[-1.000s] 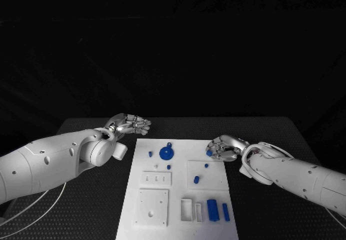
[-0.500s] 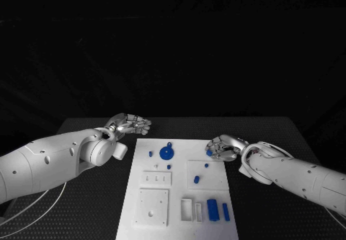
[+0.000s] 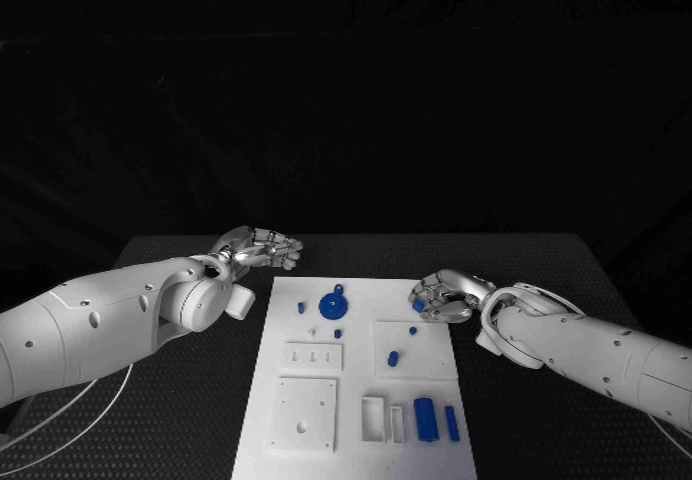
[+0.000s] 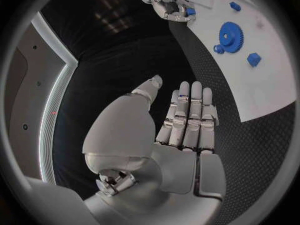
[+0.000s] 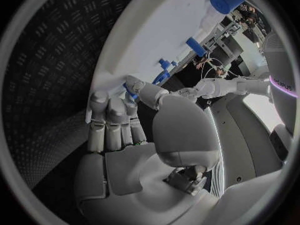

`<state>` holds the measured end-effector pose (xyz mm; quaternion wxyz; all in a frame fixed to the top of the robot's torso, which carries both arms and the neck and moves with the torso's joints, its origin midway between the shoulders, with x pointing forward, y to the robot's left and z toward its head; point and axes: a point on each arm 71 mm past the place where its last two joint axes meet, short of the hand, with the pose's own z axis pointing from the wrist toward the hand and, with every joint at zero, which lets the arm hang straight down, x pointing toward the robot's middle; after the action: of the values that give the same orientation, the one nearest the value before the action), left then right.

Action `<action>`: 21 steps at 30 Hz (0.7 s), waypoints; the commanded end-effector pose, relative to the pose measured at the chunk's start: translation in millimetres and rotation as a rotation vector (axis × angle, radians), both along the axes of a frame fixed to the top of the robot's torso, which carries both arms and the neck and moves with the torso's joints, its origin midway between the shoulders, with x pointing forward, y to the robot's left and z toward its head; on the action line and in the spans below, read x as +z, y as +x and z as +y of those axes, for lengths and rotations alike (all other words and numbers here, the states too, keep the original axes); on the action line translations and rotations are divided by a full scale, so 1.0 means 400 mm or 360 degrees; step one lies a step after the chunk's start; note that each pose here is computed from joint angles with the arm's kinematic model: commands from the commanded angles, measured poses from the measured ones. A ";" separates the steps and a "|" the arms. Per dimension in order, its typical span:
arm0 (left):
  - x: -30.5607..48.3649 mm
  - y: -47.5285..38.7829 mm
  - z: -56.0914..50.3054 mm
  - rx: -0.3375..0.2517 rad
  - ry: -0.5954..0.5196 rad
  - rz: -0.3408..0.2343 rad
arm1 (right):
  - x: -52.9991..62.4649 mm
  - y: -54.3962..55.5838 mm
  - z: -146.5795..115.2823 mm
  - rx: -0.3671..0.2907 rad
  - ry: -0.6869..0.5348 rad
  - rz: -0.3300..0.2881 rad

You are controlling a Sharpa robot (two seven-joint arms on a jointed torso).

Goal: Assemble the parts on the task board

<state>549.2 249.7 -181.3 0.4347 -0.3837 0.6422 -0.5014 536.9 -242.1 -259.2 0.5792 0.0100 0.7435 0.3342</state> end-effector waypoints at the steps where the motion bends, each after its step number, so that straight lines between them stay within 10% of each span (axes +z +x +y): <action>1: 0.002 -0.001 -0.006 -0.0031 -0.0006 -0.0002 | -0.002 -0.002 0.006 0.0035 -0.0009 0.0014; 21: 0.001 -0.001 -0.005 -0.0032 -0.0001 -0.0002 | -0.002 0.000 0.002 0.0025 -0.0010 0.0011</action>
<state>549.2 250.4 -181.4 0.4346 -0.3832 0.6432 -0.5005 537.3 -242.8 -259.6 0.5789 0.0100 0.7442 0.3331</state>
